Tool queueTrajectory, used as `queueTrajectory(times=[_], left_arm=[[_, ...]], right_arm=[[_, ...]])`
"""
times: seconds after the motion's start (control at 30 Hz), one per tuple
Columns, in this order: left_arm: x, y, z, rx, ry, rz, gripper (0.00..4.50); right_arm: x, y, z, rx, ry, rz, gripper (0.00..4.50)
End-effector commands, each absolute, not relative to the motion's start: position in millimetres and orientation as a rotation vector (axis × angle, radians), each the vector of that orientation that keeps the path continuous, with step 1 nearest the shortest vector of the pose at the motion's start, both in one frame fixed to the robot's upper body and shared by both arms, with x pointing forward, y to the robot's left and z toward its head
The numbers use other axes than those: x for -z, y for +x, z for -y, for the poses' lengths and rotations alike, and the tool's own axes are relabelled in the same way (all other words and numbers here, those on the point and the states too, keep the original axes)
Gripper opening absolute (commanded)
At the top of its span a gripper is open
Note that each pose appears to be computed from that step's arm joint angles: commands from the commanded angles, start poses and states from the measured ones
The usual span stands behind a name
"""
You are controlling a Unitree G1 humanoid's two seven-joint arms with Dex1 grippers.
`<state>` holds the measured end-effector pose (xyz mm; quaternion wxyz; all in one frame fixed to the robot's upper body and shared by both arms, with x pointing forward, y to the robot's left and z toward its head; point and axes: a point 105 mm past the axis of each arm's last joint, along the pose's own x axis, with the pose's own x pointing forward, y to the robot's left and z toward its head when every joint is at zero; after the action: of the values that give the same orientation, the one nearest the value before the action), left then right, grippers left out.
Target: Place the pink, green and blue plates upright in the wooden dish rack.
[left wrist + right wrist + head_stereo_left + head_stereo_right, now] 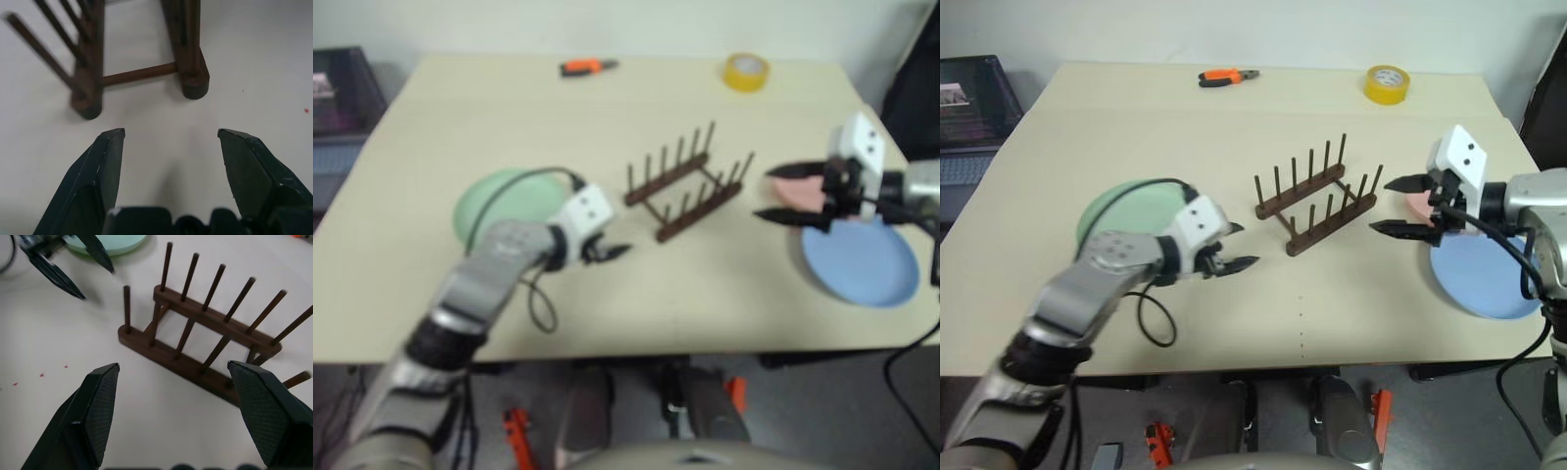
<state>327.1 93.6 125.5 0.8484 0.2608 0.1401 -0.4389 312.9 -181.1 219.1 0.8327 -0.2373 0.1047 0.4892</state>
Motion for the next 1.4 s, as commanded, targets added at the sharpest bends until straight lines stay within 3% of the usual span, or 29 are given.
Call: queueTrajectory(times=[0.03,0.1,0.5,0.73,0.83,1.1,1.4], left_arm=[[-129,330,-81,0.961,0.498,-0.274,3.95],[-123,328,-77,0.984,0.481,-0.298,4.47],[-87,352,-34,0.951,0.386,-0.369,4.47],[-76,370,-31,0.877,0.405,-0.392,4.47],[-75,372,-31,0.882,0.396,-0.396,3.96],[-93,372,-37,1.0,0.459,-0.352,1.14],[-112,349,-49,1.343,0.538,-0.299,1.0]], right_arm=[[-239,307,182,-1.001,-0.54,-0.159,3.87],[-239,306,182,-0.988,-0.548,-0.166,3.87],[-234,297,177,-0.974,-0.525,-0.184,3.87],[-234,295,176,-0.966,-0.527,-0.188,3.87],[-233,295,177,-0.96,-0.526,-0.188,3.87],[-233,294,184,-0.926,-0.525,-0.193,3.87],[-216,284,201,-0.879,-0.524,-0.286,3.87]])
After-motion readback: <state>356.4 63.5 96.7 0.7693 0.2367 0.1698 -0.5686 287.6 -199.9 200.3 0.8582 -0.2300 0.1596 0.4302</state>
